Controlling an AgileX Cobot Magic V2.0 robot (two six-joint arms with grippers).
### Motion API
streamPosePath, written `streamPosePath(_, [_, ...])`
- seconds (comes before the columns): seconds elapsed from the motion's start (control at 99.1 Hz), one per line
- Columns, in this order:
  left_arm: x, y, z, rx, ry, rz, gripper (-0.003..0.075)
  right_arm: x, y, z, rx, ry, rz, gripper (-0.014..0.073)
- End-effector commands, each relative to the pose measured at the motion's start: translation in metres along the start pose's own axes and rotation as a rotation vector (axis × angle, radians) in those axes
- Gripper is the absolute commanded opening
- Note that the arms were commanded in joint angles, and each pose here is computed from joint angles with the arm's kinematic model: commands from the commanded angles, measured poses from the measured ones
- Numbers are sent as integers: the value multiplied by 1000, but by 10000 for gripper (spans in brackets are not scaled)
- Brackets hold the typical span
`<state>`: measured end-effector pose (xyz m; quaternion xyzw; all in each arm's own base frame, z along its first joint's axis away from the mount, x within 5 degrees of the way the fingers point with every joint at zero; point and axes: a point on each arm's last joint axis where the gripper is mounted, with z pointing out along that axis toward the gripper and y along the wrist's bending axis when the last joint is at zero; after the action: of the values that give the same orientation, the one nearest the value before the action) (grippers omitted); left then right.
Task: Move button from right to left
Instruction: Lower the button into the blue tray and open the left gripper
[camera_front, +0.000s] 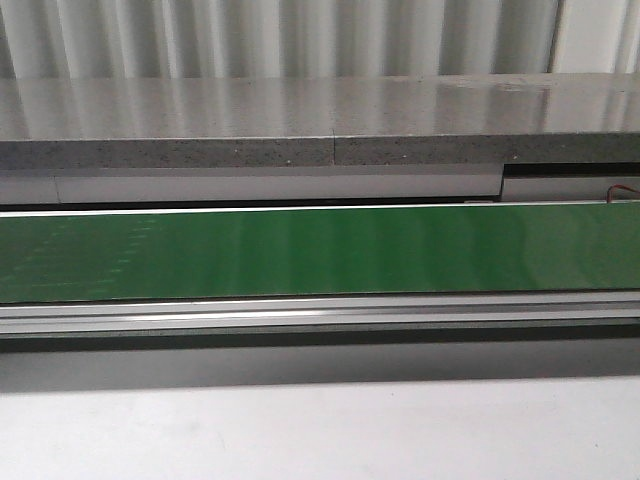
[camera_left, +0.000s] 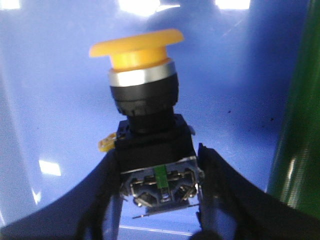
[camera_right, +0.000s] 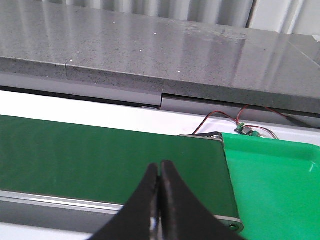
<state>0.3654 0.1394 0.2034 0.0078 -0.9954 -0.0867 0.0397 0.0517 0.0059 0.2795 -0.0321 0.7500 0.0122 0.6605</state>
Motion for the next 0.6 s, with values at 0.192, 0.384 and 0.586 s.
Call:
streamPosePath(0.192, [-1, 1, -13, 23, -24, -16, 391, -16, -1, -2, 11, -97, -2, -66])
streamPosePath(0.384, [0, 1, -13, 17, -16, -16, 510, -16, -1, -2, 11, -97, -2, -66])
streamPosePath(0.586, [0, 1, -14, 16, -20, -17, 469, -16, -1, -2, 11, -97, -2, -66])
